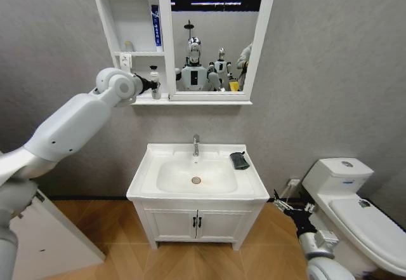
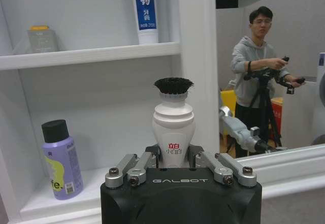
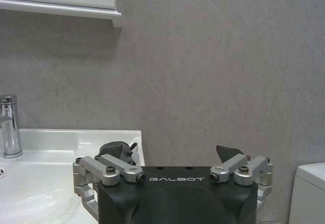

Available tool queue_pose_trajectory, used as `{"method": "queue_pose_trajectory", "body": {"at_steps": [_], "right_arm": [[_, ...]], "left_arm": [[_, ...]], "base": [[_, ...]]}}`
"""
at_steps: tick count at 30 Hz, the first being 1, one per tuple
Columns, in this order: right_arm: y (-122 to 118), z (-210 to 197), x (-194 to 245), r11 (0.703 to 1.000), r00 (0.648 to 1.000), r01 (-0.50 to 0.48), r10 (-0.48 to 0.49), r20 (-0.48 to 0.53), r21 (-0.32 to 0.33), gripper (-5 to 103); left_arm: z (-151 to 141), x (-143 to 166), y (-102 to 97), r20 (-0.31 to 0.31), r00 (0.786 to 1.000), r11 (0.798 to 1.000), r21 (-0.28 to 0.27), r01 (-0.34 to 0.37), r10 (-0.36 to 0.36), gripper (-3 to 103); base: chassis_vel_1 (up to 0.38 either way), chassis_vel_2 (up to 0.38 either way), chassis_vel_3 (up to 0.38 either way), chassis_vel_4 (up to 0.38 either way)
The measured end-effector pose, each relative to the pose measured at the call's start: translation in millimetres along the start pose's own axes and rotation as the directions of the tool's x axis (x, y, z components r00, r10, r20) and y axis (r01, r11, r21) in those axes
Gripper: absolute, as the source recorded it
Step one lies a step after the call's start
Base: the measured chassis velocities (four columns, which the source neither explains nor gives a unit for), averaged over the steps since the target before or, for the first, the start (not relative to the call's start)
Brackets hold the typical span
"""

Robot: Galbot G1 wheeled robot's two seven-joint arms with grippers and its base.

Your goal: Move facial cleanser and shampoo from washbasin to cabinet, then wipe washbasin with towel.

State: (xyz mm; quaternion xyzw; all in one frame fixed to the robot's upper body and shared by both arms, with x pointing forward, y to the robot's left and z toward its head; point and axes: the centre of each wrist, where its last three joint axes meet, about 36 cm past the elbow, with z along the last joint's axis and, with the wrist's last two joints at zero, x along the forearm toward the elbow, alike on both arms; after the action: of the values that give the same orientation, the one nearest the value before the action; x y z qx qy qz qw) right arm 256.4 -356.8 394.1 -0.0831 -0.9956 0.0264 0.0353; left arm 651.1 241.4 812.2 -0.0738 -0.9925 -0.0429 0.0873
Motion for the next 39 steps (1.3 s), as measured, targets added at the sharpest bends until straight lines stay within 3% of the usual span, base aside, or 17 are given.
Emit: {"method": "queue_pose_trajectory", "body": {"at_steps": [11,26,39], "right_arm": [[-6,-3,0,1.0,1.0,-0.003,0.003,-0.001,0.012,100],[-7,7,2,1.0,1.0,-0.021,0.021,-0.015,0.004,100],[-9,11,3,1.0,0.999,-0.027,0.027,-0.019,0.011,100]], "left_arm": [[2,-68,30.9,-0.026,0.994,0.993,0.046,0.111,-0.11,28],[7,-101,27.2,-0.046,0.991,0.989,0.073,0.127,-0.124,28],[7,-110,22.0,-0.043,0.992,0.989,0.079,0.124,-0.12,28]], "base": [[0.0,0.0,0.0,0.0],[0.0,0.0,0.0,0.0],[0.0,0.0,0.0,0.0]]}}
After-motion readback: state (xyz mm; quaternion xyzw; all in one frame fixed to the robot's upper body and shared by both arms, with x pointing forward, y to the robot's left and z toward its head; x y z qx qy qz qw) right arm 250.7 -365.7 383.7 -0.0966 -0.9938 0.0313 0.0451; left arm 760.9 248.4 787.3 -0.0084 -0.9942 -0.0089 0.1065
